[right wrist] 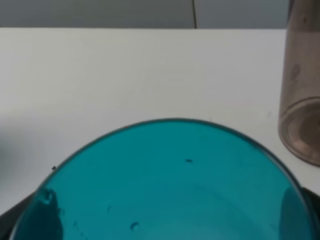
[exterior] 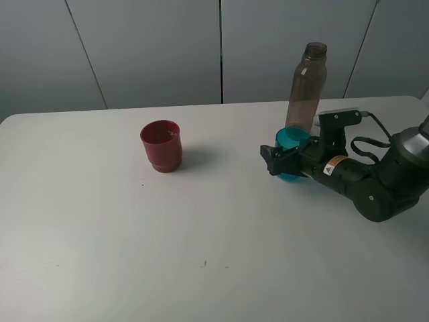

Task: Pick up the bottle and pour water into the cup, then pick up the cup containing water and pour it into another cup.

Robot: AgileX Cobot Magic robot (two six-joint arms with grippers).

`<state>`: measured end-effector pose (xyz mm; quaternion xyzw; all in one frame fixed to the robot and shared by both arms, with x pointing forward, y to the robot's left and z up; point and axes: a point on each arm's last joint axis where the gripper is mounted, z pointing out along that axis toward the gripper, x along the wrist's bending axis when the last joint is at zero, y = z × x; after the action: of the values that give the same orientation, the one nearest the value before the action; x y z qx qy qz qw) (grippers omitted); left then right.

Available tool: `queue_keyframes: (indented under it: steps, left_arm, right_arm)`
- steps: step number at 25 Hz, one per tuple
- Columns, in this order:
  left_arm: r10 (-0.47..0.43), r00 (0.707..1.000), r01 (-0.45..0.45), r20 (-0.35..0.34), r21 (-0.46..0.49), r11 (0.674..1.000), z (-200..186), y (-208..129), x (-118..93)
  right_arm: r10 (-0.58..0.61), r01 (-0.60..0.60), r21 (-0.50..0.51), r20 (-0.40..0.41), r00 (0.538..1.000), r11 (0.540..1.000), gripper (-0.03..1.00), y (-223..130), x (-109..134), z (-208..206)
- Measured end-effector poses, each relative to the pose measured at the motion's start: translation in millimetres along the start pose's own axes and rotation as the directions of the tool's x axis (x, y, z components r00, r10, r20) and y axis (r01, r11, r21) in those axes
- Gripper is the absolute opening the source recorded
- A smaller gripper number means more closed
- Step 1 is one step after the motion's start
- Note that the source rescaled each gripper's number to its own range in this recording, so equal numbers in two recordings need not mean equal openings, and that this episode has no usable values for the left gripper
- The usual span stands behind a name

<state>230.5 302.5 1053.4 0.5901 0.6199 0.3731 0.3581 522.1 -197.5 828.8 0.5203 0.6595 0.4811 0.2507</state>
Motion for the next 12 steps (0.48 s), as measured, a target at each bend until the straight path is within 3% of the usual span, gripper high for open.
queue_keyframes:
  steps: [5,12]
  left_arm:
    - [-0.002,1.0,0.002,0.0,0.0,1.0,0.0,0.0,0.0]
    - [-0.002,1.0,0.002,0.0,0.0,1.0,0.0,0.0,0.0]
  right_arm:
    - [-0.002,0.001,0.074,0.013,1.0,0.997,0.99,4.4,0.9,-4.8]
    - [-0.071,0.051,0.348,0.043,0.997,0.936,0.99,21.0,4.9,-38.5]
